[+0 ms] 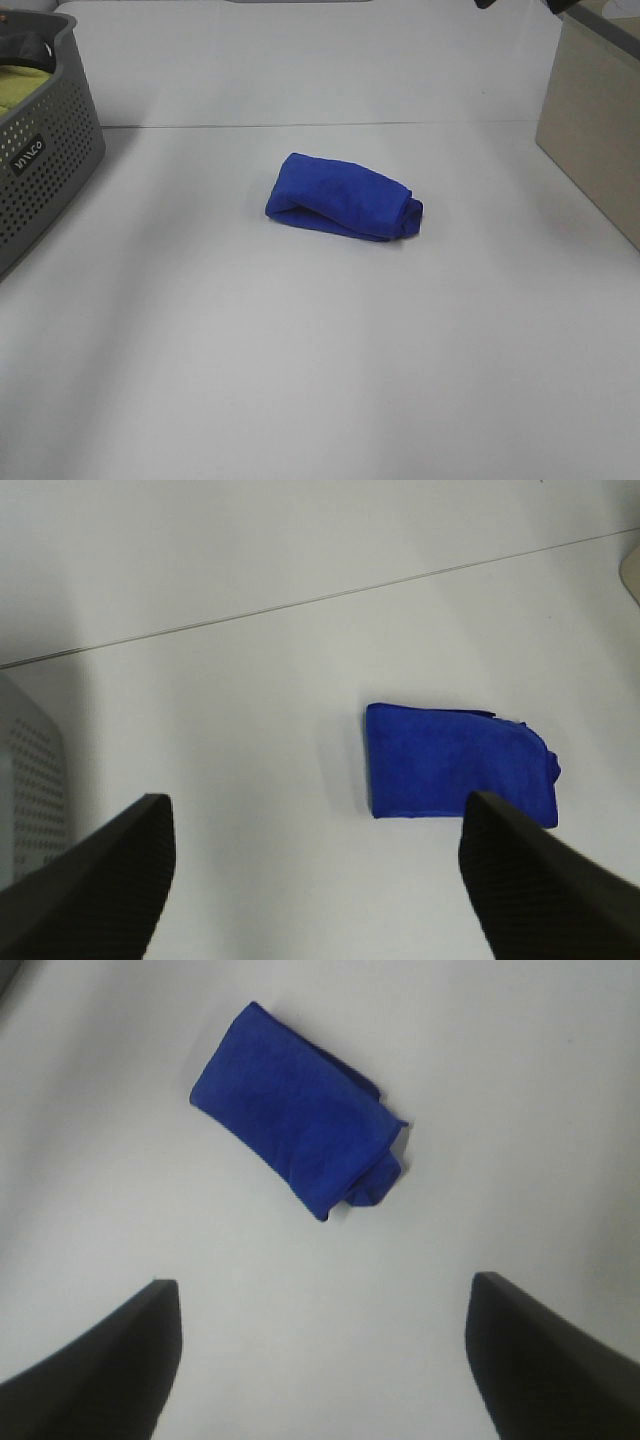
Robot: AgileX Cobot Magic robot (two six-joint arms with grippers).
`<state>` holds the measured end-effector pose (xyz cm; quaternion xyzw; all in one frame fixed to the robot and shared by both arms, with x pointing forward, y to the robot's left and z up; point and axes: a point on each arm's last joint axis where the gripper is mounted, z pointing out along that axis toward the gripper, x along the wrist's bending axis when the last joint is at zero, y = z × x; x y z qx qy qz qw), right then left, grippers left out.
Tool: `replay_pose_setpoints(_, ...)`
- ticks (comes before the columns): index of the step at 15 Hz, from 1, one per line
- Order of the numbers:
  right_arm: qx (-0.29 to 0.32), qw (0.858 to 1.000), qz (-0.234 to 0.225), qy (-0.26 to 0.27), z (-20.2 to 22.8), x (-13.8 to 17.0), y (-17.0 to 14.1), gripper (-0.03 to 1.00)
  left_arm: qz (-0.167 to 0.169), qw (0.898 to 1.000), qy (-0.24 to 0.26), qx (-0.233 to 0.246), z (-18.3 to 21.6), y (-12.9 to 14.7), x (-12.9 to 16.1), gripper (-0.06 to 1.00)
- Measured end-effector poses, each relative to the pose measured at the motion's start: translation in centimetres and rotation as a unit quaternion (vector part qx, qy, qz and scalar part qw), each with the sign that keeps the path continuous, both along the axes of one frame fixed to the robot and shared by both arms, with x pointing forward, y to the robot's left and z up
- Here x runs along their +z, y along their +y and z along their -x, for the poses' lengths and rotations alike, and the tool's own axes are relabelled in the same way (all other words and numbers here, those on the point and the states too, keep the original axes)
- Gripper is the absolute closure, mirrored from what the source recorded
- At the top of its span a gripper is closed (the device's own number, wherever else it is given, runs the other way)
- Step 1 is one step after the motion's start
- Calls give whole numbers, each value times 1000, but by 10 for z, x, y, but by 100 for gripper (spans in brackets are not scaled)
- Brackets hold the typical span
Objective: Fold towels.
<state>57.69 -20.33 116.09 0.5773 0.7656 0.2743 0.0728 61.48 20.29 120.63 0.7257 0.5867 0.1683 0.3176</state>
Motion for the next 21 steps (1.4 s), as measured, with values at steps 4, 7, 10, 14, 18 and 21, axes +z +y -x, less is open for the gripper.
replay_pose_setpoints(4, 5, 1000, 16, 21, 73, -7, -14, 21, -25, 998, 47, 23, 80, 22, -10, 20)
replay_pose_setpoints(7, 4, 998, 33, 60, 155, -46, -34, 21, -34, 995, 91, 27, 184, 47, -60, 20)
replay_pose_setpoints(10, 3, 997, 49, 67, 211, -79, -50, 21, -33, 995, 89, 27, 255, 64, -99, 20)
replay_pose_setpoints(14, 13, 997, 73, 15, 267, -107, -67, 21, -21, 999, 22, 21, 320, 79, -128, 20)
replay_pose_setpoints(18, 18, 992, 61, -107, 298, -122, -75, 21, -35, 996, -75, -16, 352, 87, -151, 20)
replay_pose_setpoints(21, 27, 988, 65, -134, 304, -124, -77, 21, -36, 995, -93, -26, 355, 87, -152, 20)
